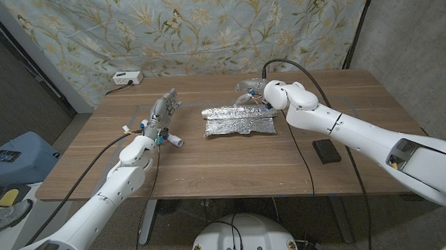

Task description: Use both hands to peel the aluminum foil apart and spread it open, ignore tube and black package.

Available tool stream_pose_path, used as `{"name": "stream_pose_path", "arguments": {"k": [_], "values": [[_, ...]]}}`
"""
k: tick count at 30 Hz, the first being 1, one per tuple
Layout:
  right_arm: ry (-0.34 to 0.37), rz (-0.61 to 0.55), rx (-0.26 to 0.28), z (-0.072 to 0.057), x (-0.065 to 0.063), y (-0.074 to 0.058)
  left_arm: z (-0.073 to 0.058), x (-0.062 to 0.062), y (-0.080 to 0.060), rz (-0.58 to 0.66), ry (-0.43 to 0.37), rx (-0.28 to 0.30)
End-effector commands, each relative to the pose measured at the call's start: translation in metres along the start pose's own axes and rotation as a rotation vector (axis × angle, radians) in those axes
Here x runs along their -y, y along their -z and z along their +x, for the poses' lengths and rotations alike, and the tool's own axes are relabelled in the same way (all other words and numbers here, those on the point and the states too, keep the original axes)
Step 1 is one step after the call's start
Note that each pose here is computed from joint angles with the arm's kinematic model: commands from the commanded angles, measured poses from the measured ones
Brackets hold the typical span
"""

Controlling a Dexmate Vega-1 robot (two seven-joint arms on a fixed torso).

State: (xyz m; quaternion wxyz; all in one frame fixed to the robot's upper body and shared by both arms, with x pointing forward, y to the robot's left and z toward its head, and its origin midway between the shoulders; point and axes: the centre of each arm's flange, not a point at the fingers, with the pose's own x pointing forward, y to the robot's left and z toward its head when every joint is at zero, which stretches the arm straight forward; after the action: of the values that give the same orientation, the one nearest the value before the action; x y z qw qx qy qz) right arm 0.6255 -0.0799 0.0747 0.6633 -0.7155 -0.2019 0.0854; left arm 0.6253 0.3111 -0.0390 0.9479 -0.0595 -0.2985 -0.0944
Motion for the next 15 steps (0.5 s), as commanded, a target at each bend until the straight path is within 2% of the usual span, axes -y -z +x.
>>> {"name": "stream_pose_path", "arguments": {"k": [1, 15], "values": [[-0.005, -0.007, -0.015, 0.007, -0.007, -0.008, -0.003, 0.004, 0.003, -0.007, 0.001, -0.009], [-0.041, -0.021, -0.033, 0.018, -0.014, -0.011, -0.004, 0.007, 0.006, -0.009, 0.0, -0.017]]}}
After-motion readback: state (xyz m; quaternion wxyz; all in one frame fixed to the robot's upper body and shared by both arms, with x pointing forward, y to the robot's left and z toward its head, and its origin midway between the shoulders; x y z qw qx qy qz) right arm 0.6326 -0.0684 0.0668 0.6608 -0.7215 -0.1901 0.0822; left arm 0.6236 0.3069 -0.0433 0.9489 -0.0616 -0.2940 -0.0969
